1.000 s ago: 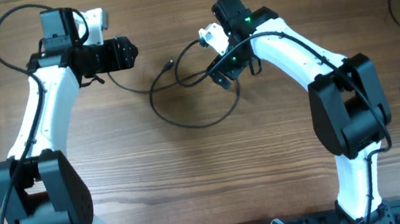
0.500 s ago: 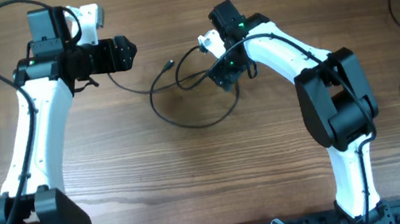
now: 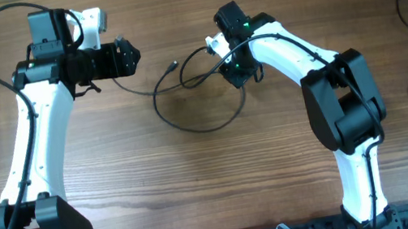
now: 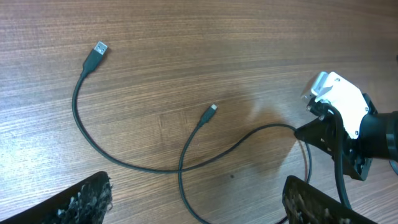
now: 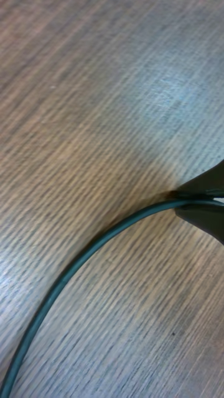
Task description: Untangle cables
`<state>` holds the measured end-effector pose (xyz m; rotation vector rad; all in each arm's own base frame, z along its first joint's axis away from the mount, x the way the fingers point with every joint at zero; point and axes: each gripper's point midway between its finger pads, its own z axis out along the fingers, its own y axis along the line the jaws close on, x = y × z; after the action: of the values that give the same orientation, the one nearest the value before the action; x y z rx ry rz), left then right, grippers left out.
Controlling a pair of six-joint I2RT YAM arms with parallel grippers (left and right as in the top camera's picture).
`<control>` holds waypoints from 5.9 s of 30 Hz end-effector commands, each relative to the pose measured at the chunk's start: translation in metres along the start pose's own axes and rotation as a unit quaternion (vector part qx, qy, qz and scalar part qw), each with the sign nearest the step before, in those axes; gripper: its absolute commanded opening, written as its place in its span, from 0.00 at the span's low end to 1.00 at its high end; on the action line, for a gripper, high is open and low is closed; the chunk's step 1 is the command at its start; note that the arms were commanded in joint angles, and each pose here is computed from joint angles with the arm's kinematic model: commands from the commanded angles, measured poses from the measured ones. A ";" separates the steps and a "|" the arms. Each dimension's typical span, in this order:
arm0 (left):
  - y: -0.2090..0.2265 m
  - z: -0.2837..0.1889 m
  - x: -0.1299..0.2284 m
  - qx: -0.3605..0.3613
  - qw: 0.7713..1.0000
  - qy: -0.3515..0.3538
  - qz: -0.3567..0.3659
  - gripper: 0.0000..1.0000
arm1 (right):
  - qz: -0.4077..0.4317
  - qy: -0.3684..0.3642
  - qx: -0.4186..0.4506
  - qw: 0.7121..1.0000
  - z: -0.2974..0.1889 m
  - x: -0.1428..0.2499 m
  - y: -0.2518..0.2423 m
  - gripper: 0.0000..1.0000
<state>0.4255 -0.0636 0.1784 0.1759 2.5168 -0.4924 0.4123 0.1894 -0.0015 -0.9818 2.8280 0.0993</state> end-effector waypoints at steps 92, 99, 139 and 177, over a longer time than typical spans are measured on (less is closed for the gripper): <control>-0.221 0.019 0.056 0.133 0.975 0.047 0.173 0.95 | 0.691 -0.192 0.217 0.663 -0.188 0.290 -0.480 1.00; -0.213 0.022 0.047 0.105 0.976 0.029 0.188 0.95 | 0.675 -0.287 0.257 0.629 -0.365 0.275 -0.411 1.00; -0.009 -0.044 0.112 -0.157 0.971 -0.172 -0.045 0.83 | 0.315 -0.289 0.121 0.896 -0.161 0.120 -0.003 1.00; -0.002 -0.004 0.143 -0.159 0.985 -0.069 0.007 0.89 | 0.294 -0.333 0.085 0.892 -0.155 0.165 -0.050 1.00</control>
<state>0.3057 -0.0613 0.1064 0.0008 2.4080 -0.0934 0.2917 0.0227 0.1084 0.1030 2.3613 0.1667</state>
